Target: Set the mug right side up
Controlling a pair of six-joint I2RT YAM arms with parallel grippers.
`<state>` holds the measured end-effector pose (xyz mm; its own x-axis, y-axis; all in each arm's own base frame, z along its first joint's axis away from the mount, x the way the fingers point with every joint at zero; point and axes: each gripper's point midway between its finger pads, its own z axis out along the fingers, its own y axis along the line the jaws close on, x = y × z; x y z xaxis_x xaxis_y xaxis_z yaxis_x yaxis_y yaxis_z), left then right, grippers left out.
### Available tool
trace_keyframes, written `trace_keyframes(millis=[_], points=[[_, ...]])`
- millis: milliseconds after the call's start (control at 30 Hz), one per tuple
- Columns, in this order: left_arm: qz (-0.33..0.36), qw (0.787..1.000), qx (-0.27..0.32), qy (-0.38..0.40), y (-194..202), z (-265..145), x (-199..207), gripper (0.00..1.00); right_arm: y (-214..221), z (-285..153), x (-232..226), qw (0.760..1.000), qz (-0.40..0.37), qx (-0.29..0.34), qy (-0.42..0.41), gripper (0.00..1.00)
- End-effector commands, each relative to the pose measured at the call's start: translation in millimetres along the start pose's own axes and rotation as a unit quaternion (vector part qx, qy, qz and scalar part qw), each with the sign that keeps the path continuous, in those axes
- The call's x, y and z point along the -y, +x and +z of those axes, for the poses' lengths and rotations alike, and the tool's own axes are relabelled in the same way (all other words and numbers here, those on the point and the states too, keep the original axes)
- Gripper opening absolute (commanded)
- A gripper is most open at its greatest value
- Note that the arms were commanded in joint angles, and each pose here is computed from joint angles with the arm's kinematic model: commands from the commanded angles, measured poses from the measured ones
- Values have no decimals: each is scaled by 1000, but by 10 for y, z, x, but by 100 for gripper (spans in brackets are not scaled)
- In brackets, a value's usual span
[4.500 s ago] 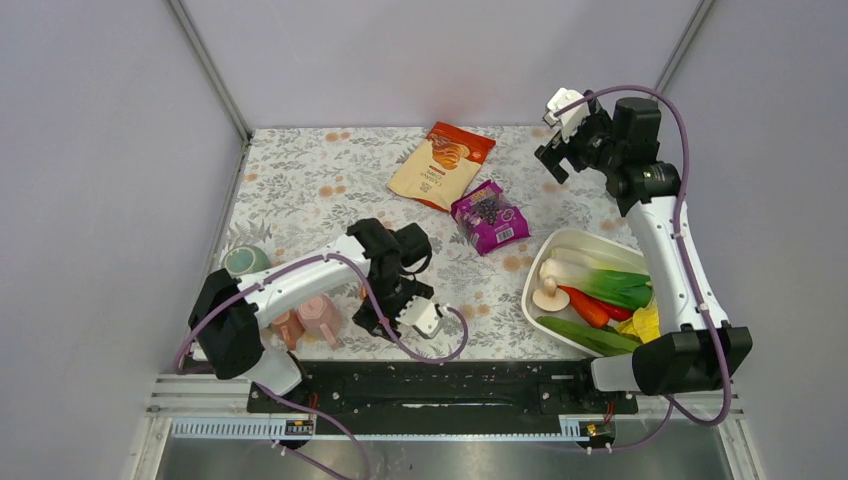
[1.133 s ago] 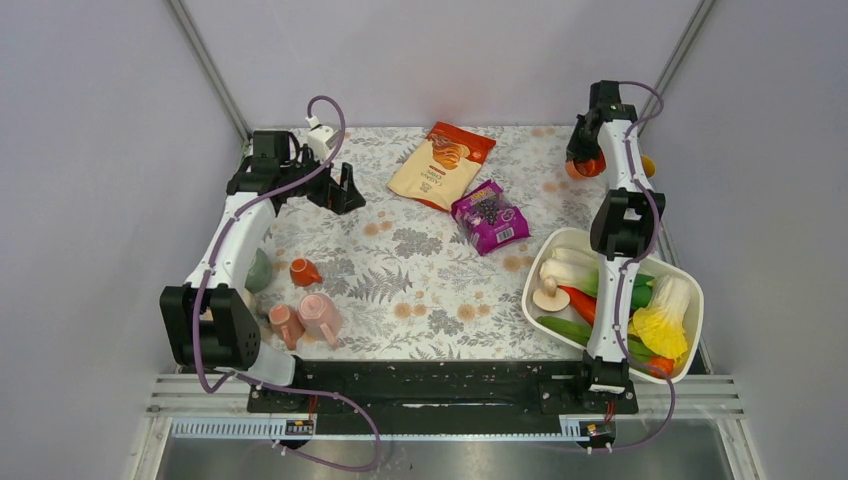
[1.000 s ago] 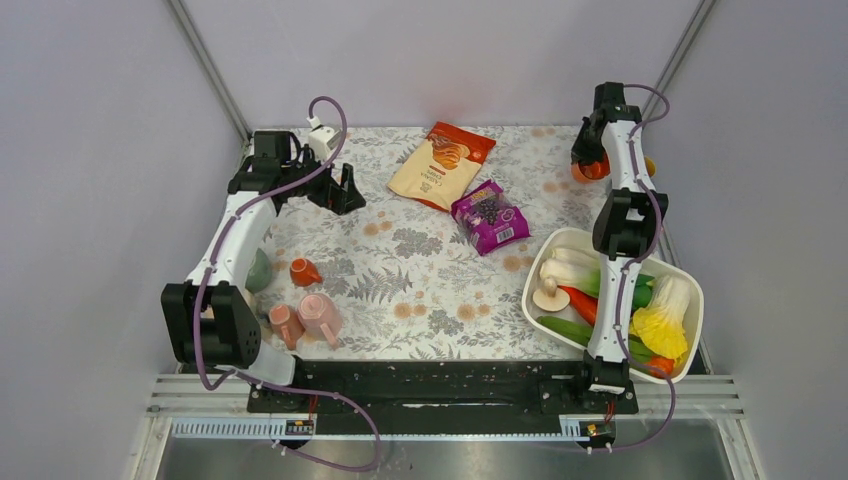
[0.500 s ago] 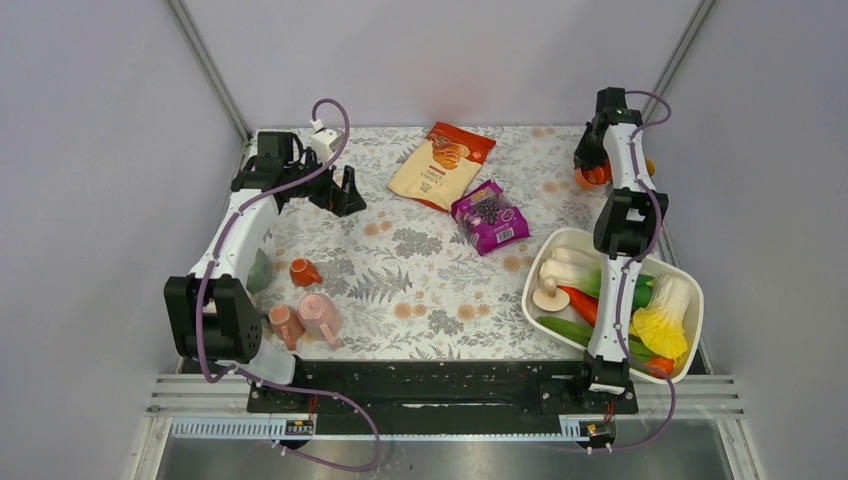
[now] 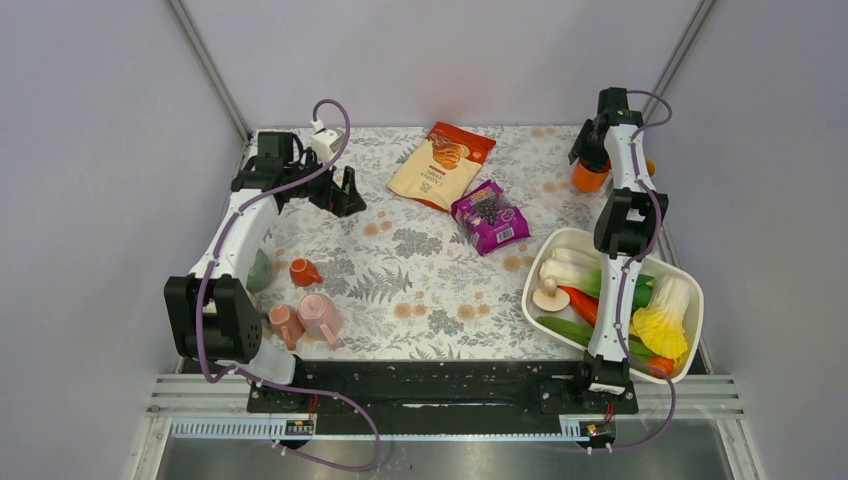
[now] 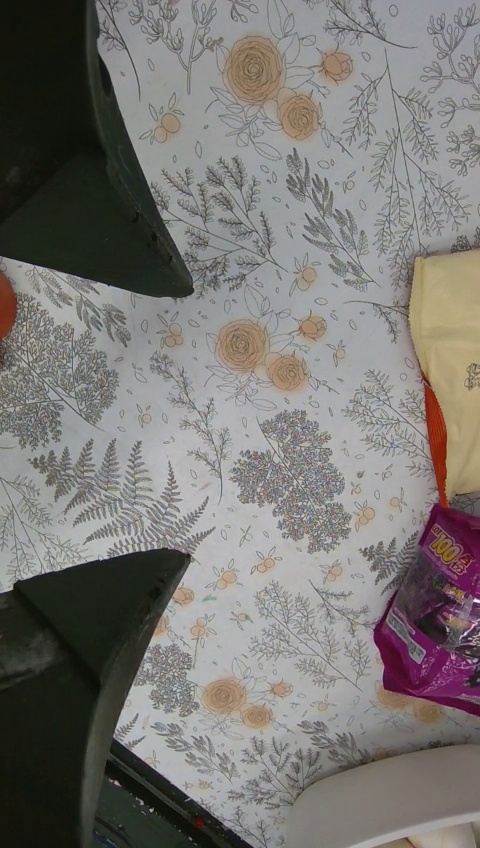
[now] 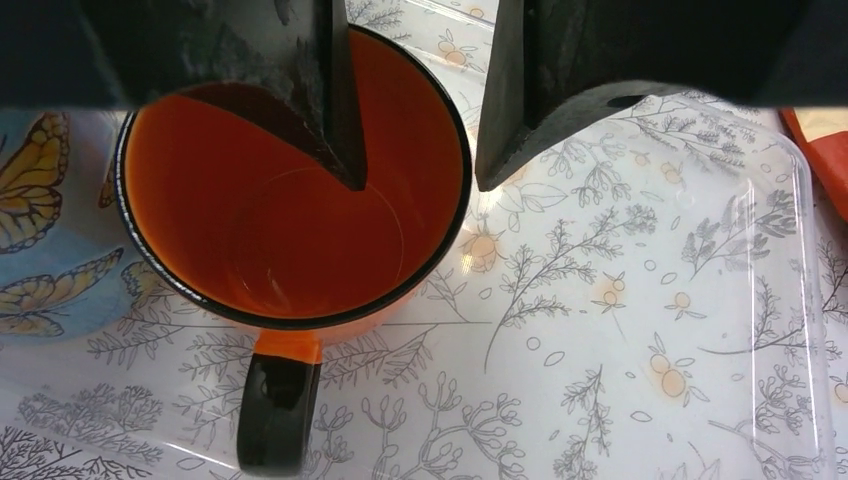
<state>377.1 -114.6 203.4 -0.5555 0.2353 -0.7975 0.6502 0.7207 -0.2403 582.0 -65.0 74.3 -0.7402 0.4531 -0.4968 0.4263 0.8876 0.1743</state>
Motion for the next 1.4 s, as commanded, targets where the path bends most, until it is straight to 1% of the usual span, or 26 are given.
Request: trace_keyframes(millis=[0,67,167,233,267,300,333,367,433,533,633,700,767,833,967,1033,1133,1200,1267,1300,1333,1367], points=[[29,999,24,8,-182,-38,19,99,-334,-299,-163,998,-8,51,-39,54],[37,999,20,19,-164,-46,61,99,-383,-428,-229,997,-19,58,-55,56],[70,996,-4,55,-82,-93,226,99,-467,-730,-389,991,-50,74,-96,63],[117,989,-41,80,34,-134,389,99,-525,-979,-484,986,-81,93,-114,73],[154,982,-62,93,100,-163,482,99,-530,-1112,-528,982,-104,101,-120,78],[195,969,-94,117,221,-210,617,98,-538,-1255,-573,978,-125,111,-124,83],[249,949,-125,148,341,-279,765,97,-532,-1401,-621,974,-147,120,-128,89],[295,922,-163,190,518,-400,933,97,-513,-1551,-676,968,-167,128,-133,93],[389,857,-226,252,832,-627,1126,97,-434,-1902,-835,954,-212,147,-152,99],[462,767,-320,310,1327,-787,1269,97,-222,-2225,-1033,937,-254,164,-173,99],[485,701,-393,345,1752,-906,1302,97,58,-2454,-1288,916,-287,177,-219,100],[494,678,-412,354,1926,-985,1328,98,224,-2519,-1381,905,-303,188,-233,99],[503,673,-414,350,2038,-1012,1375,98,343,-2520,-1421,894,-324,202,-234,100],[523,667,-414,332,2149,-983,1394,99,441,-2521,-1454,891,-330,204,-238,99],[573,668,-395,262,2255,-706,1278,99,621,-2559,-1578,888,-321,189,-269,99],[584,666,-399,237,2294,-622,1173,98,687,-2567,-1614,889,-317,182,-277,99],[601,651,-415,205,2401,-540,988,97,797,-2606,-1639,883,-324,174,-291,99],[613,638,-428,187,2443,-510,874,95,840,-2615,-1644,882,-325,172,-296,100],[617,631,-437,172,2472,-475,796,93,854,-2622,-1655,881,-324,171,-300,100],[619,630,-441,159,2467,-448,750,89,867,-2620,-1659,880,-324,169,-303,100],[622,630,-442,143,2446,-414,706,84,884,-2623,-1666,880,-323,166,-307,99],[626,633,-438,126,2403,-353,669,76,895,-2629,-1675,878,-324,165,-310,99]])
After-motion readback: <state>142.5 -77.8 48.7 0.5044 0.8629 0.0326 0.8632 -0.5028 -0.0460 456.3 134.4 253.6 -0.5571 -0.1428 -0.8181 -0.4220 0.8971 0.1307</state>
